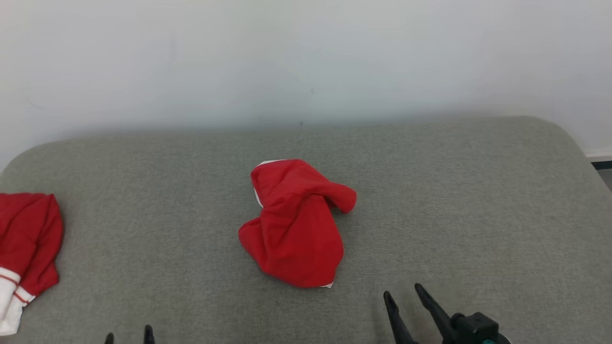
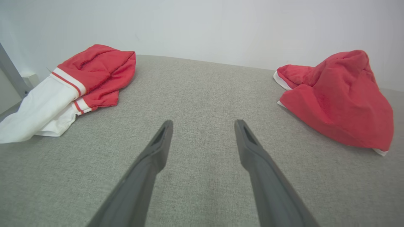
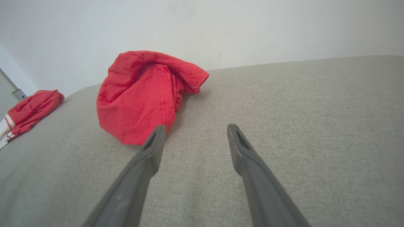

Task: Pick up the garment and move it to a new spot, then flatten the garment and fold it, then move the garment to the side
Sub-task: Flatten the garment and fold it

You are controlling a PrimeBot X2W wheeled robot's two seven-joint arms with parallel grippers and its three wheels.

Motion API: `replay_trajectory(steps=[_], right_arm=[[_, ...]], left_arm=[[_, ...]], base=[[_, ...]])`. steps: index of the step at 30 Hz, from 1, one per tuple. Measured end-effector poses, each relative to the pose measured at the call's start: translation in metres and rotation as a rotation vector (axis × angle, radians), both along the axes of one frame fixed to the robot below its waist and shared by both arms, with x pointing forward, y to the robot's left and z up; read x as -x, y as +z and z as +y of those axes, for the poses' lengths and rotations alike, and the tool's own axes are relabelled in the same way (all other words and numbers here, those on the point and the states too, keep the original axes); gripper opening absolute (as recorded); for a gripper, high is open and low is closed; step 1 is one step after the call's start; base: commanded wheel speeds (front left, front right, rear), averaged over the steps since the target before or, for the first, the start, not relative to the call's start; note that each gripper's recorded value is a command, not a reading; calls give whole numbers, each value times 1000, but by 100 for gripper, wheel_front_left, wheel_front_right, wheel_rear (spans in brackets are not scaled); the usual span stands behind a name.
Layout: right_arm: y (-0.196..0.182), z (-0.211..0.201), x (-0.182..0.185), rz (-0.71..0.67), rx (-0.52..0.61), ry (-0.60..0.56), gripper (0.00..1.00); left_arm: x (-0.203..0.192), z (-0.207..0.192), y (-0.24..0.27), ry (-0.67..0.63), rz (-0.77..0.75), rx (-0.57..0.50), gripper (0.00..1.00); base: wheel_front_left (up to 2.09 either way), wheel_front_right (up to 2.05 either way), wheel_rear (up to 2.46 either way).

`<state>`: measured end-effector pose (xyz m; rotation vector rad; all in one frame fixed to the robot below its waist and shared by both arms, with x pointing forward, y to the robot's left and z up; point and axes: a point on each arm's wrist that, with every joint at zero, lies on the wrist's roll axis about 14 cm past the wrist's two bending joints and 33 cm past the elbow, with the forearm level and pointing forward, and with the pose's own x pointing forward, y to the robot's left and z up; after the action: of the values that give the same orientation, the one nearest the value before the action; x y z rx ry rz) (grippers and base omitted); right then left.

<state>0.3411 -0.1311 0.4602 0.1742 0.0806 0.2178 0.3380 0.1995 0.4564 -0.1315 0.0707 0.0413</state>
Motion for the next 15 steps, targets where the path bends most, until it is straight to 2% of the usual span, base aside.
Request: replay_trajectory(steps=[9,12,15], right_arm=[[-19,46,-10,68,9,158,100],[-26,52,-23,97,-3,164,100],[-43,59,-34,150,34,196,100]], left_arm=[[11,-4,-7,2,21,25,100],[14,-7,-5,-8,14,32,100],[17,3,1,33,-6,48,100]], base=[[0,0,0],[0,0,0],[0,0,0]])
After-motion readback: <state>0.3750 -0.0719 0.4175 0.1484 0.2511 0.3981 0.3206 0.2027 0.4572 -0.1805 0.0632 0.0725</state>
